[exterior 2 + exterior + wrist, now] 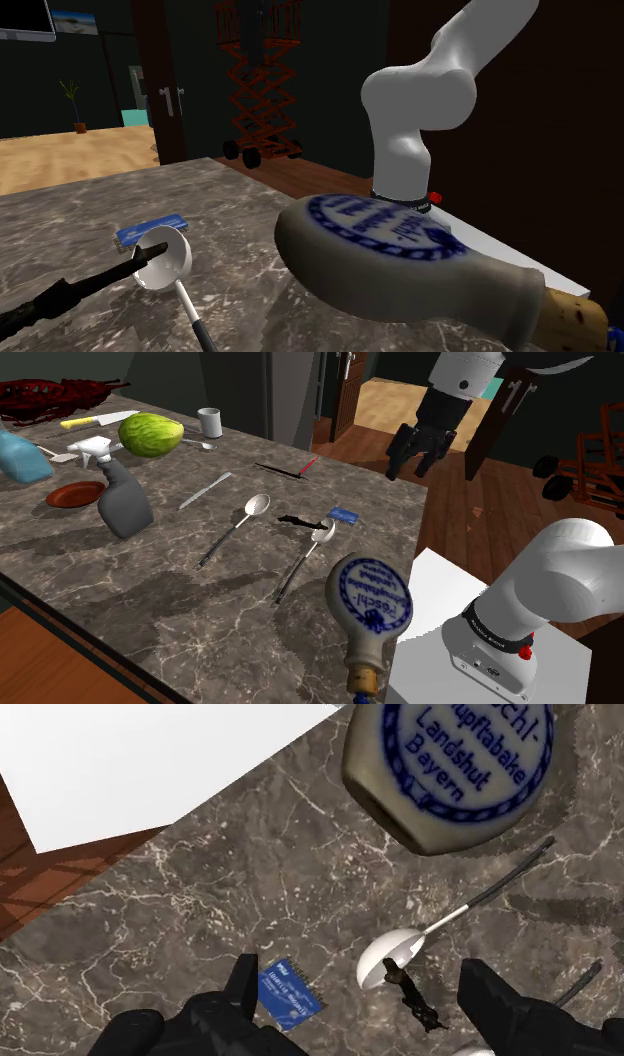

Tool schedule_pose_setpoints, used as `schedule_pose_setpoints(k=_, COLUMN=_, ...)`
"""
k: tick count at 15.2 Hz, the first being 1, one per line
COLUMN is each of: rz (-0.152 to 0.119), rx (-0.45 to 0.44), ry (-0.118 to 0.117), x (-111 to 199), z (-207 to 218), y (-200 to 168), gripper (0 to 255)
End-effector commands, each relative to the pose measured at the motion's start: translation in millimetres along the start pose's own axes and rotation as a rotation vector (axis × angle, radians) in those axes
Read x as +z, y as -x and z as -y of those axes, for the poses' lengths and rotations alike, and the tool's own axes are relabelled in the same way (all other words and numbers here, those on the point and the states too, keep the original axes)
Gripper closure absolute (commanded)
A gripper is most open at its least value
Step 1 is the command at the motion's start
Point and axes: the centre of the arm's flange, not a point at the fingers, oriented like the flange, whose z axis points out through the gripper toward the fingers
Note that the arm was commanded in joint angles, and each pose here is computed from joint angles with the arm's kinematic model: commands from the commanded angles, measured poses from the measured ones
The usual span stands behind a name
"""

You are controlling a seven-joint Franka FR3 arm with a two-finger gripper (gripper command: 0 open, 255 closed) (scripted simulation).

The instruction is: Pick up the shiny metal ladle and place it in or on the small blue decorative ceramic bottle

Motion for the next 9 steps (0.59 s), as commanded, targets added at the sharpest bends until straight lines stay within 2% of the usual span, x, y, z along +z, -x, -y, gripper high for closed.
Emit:
schedule_pose_setpoints(k=1, rz=-0.014, rx=0.104, ry=0.005, x=18, z=16, y=9, gripper=0)
schedule_pose_setpoints(k=9, rz=-0.066, rx=0.485, ry=0.026, x=98, z=91, y=19, gripper=0)
